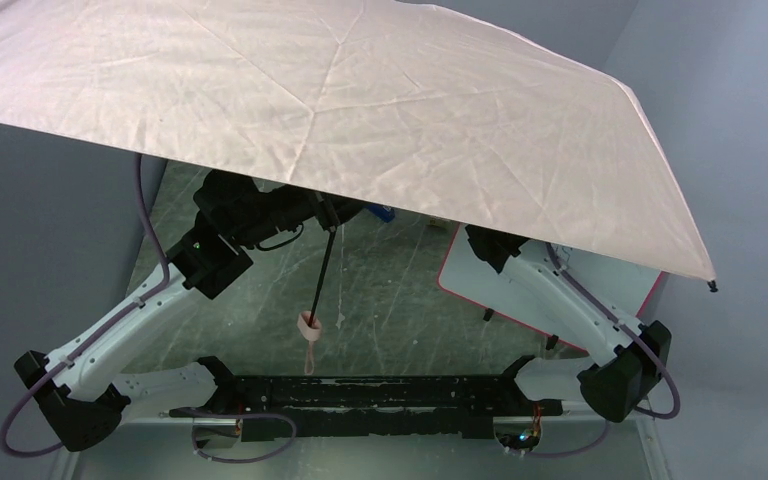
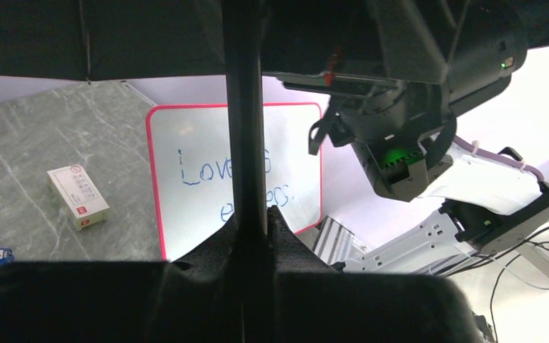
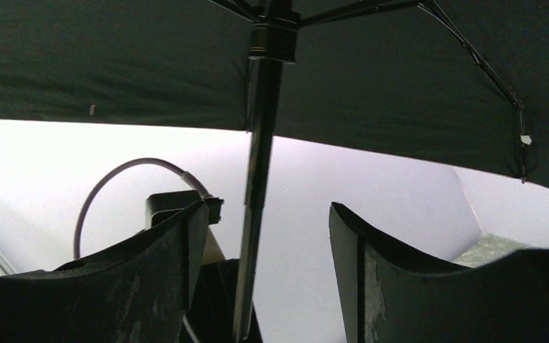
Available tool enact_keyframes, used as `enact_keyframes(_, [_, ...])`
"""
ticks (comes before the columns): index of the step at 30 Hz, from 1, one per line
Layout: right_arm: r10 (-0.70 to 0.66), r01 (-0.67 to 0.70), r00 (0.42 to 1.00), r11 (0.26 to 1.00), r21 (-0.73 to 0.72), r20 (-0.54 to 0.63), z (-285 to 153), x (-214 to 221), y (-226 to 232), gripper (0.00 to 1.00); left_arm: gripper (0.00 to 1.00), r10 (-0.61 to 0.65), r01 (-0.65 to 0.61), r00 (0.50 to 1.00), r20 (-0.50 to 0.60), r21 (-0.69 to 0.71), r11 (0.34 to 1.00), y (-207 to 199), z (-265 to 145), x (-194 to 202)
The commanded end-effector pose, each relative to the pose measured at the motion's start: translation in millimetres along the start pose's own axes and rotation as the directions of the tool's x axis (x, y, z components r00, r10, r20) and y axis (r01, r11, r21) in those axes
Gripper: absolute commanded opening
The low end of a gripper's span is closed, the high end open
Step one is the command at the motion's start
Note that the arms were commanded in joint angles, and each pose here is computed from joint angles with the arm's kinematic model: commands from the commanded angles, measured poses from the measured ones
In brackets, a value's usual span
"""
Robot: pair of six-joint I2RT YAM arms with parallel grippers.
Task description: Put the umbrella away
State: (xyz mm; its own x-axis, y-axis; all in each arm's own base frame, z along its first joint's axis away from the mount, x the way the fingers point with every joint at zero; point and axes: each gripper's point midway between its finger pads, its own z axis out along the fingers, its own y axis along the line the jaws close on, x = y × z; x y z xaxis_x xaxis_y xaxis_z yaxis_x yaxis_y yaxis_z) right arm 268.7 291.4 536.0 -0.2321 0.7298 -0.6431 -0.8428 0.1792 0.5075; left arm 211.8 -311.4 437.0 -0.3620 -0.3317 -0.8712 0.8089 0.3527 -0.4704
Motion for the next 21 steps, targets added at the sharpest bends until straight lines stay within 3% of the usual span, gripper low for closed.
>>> enact_keyframes(1, [0.013, -0.013, 1.000, 0.999, -0.034, 0.000, 11, -3, 6, 0.66, 0.05, 0.041, -0.046, 0.999, 0.032, 0.140, 0.989, -27, 1, -12])
enact_keyframes(8, [0.048, -0.050, 0.999, 0.993, -0.103, -0.024, 21, 4, 11, 0.59, 0.05, 0.030, -0.028, 1.000, -0.007, 0.166, 0.986, -27, 4, 0])
enact_keyframes(16, [0.023, -0.023, 1.000, 0.998, -0.060, -0.005, 17, 1, 4, 0.22, 0.05, 0.042, -0.042, 0.999, -0.002, 0.090, 0.995, -13, 2, 2])
enact_keyframes(21, [-0.025, 0.025, 1.000, 0.996, 0.084, -0.008, 13, -1, -12, 0.02, 0.20, 0.074, -0.074, 0.997, -0.003, 0.016, 0.997, 0, 3, -2])
